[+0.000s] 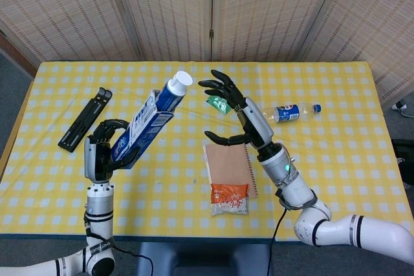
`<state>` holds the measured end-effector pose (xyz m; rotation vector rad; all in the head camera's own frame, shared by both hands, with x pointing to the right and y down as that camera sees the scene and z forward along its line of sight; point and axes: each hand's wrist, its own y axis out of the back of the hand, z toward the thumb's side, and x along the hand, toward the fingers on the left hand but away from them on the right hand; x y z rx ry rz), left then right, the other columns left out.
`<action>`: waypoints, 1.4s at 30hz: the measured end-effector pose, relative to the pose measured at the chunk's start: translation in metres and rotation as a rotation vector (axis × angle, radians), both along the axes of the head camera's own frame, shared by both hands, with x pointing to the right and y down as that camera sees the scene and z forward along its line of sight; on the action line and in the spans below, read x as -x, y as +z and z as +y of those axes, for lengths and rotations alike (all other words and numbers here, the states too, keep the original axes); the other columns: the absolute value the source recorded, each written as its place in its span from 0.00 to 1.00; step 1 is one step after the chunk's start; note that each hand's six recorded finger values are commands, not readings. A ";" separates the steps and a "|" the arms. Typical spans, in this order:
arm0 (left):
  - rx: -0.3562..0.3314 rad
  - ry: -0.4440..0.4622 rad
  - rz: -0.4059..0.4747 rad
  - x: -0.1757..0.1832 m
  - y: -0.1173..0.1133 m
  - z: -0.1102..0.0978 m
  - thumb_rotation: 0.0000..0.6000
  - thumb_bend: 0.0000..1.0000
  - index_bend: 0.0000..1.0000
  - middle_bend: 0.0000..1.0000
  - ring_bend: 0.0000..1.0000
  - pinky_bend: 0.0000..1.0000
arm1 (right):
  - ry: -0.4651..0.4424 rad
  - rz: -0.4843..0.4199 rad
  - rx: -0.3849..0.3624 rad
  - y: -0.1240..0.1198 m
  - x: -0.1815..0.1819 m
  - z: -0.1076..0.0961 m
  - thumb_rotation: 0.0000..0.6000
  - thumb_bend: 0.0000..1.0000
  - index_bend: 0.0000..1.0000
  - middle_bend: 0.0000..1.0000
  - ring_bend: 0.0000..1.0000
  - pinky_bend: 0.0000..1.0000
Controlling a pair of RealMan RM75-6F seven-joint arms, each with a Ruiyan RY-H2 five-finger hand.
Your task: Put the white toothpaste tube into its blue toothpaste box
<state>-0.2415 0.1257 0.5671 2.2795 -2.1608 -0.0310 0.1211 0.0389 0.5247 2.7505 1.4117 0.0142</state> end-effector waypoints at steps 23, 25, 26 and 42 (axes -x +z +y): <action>-0.036 0.014 -0.048 0.012 0.029 0.032 1.00 0.25 0.42 0.48 0.36 0.32 | 0.048 0.111 -0.032 -0.010 -0.065 0.005 1.00 0.30 0.00 0.16 0.09 0.14; -0.028 0.045 -0.110 0.015 0.038 0.037 1.00 0.25 0.43 0.48 0.37 0.33 | 0.050 0.112 -0.031 -0.011 -0.069 0.006 1.00 0.30 0.00 0.16 0.09 0.14; -0.024 0.060 -0.138 0.016 0.042 0.040 1.00 0.25 0.43 0.49 0.37 0.33 | 0.051 0.114 -0.030 -0.012 -0.071 0.007 1.00 0.30 0.00 0.16 0.09 0.14; -0.019 0.261 -0.468 0.040 0.084 0.069 1.00 0.25 0.44 0.51 0.39 0.35 | 0.050 0.124 -0.021 -0.012 -0.092 0.017 1.00 0.29 0.00 0.16 0.09 0.14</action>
